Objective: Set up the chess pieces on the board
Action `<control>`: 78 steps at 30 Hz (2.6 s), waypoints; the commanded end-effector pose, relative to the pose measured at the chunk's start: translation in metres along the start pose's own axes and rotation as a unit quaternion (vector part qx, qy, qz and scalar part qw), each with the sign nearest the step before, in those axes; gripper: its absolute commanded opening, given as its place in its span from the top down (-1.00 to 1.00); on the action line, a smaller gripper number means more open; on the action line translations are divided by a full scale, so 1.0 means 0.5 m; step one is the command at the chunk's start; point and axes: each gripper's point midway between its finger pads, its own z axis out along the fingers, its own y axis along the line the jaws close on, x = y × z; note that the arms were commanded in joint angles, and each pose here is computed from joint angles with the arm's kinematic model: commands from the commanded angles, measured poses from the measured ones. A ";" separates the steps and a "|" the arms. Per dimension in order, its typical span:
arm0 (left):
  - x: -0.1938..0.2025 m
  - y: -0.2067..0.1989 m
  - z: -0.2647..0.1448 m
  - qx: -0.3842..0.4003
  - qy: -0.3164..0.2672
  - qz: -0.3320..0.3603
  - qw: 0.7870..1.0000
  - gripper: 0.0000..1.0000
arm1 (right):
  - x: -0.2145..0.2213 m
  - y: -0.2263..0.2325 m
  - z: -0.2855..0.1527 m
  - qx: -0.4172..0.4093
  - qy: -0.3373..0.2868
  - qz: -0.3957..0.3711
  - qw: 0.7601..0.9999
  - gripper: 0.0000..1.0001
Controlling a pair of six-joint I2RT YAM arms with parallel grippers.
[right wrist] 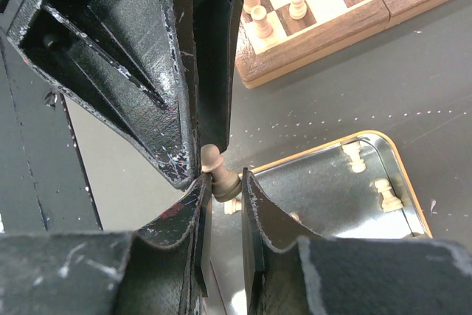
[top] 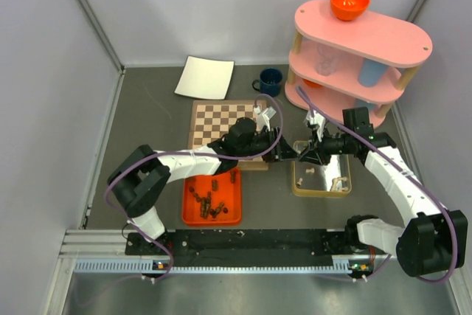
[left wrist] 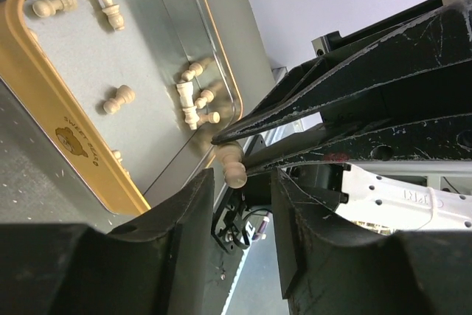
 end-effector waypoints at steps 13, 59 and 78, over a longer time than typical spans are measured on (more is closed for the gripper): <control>-0.015 -0.043 0.017 0.041 0.001 0.026 0.999 0.86 | -0.026 0.010 -0.010 -0.007 -0.025 -0.017 1.000 0.89; -0.191 0.247 -0.211 -0.403 0.164 0.245 0.866 1.00 | 0.010 -0.088 -0.070 0.129 0.016 0.000 0.992 -0.18; -0.169 0.294 -0.169 -0.393 0.202 0.219 0.870 1.00 | 0.012 -0.090 -0.071 0.132 0.018 0.000 0.991 -0.18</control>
